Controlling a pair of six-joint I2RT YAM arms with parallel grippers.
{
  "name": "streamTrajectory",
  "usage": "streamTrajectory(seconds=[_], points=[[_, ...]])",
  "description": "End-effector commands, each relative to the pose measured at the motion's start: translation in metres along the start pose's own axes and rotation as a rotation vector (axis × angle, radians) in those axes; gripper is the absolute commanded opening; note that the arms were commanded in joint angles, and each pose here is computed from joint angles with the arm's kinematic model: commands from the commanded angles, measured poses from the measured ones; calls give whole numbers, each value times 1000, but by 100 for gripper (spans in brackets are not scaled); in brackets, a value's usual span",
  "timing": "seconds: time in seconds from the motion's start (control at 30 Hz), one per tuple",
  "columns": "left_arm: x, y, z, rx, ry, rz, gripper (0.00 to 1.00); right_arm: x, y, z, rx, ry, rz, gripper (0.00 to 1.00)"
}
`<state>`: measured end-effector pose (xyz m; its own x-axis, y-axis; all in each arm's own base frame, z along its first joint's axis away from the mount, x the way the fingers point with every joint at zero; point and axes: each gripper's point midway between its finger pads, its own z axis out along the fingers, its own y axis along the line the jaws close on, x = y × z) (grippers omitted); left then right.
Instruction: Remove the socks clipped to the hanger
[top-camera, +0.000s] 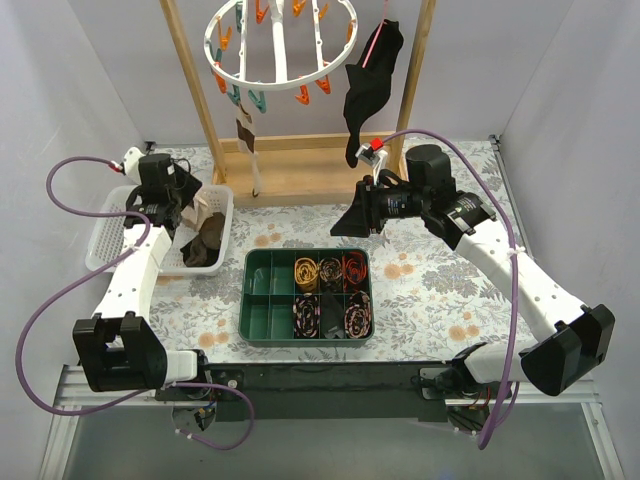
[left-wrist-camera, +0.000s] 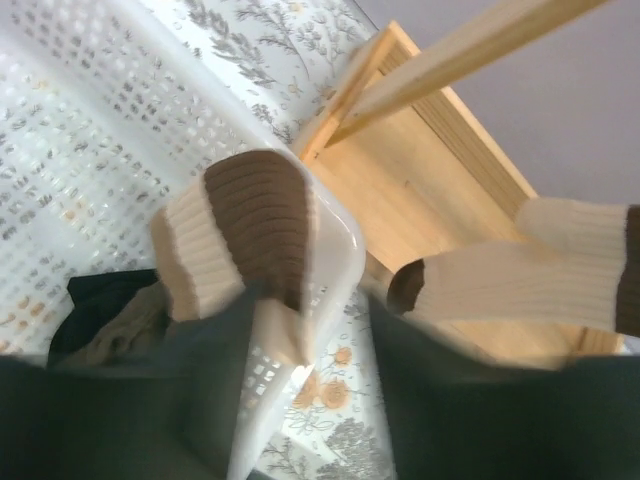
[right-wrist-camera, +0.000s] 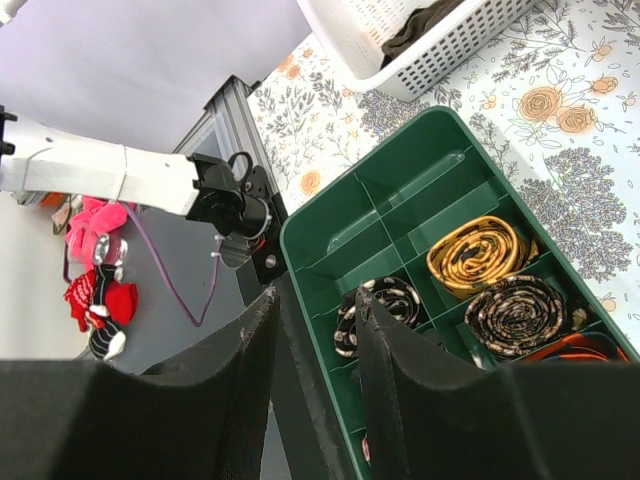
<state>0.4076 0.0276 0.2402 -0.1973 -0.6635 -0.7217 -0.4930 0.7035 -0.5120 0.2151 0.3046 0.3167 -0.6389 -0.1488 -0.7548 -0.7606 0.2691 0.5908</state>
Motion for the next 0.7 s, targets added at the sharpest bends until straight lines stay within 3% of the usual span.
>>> streamTrajectory(seconds=[0.0,0.13,0.23,0.3,0.33,0.43,0.67], points=[[-12,18,-3,-91,-70,-54,68,-15,10,-6,-10,-31,-53,43],[-13,-4,-5,15,-42,-26,77,-13,6,-3,-8,-24,-48,43],[-6,-59,-23,328,30,56,77,-14,6,-2,-14,-20,-51,43],[-8,-88,-37,517,11,114,77,-14,4,-1,-16,-16,-50,43],[-10,-117,-58,707,3,146,77,-15,4,0,-18,-17,-53,43],[-2,-138,-78,904,15,201,77,-14,4,1,-25,-11,-53,43],[19,-158,-85,1138,51,335,77,-14,2,3,-27,-5,-54,43]])
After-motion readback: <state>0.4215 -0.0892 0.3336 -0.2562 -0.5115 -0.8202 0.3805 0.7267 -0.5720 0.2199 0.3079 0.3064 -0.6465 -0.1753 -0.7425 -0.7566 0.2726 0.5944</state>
